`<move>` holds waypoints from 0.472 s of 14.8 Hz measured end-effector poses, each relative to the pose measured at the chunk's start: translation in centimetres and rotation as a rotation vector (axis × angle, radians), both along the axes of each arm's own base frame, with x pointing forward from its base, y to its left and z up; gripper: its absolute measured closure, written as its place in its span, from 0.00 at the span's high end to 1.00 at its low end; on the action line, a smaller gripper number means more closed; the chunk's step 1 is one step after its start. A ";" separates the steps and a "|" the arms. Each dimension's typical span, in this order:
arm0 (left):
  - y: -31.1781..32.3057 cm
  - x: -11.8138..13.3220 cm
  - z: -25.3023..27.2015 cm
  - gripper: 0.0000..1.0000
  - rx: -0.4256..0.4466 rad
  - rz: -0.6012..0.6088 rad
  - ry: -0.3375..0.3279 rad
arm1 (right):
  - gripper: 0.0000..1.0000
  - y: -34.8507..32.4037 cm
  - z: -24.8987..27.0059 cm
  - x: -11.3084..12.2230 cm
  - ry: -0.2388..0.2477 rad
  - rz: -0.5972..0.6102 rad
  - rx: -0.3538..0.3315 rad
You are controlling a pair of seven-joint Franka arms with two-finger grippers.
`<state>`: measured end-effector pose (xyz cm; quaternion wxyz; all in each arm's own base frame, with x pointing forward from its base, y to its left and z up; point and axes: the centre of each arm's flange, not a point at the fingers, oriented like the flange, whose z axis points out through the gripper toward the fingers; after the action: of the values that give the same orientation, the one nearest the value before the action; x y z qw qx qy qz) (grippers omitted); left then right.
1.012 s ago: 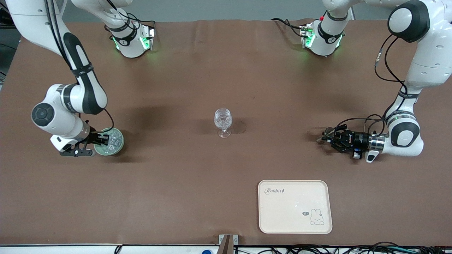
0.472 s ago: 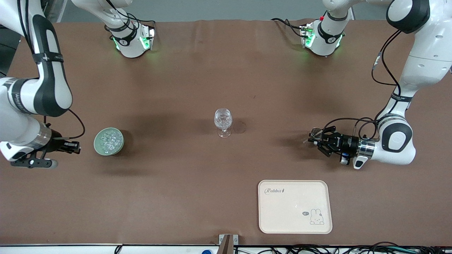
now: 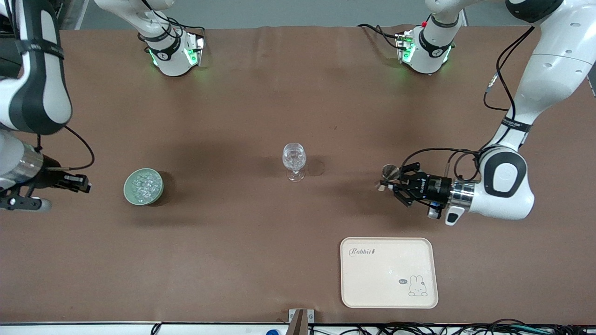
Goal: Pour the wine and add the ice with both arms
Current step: 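Pinch an ice cube with the right gripper and lift it from the bowl, then carry the silver jigger over the wine glass with the left gripper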
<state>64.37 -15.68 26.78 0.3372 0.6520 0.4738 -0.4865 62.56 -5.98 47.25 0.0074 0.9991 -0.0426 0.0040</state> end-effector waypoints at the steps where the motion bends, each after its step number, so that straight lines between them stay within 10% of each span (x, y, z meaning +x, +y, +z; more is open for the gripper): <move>1: -2.0 -0.1 1.0 0.21 0.027 0.001 0.007 | 0.26 0.0 1.4 -0.9 0.007 -0.001 0.005; 7: -14.8 -3.5 8.4 0.21 0.304 -0.010 -0.009 | 0.26 0.1 7.8 -6.9 0.027 -0.001 0.032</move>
<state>60.91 -30.52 35.13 0.2343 0.7001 0.5371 -0.4080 55.68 -5.91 55.07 -0.0082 0.9990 -0.0429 -0.0102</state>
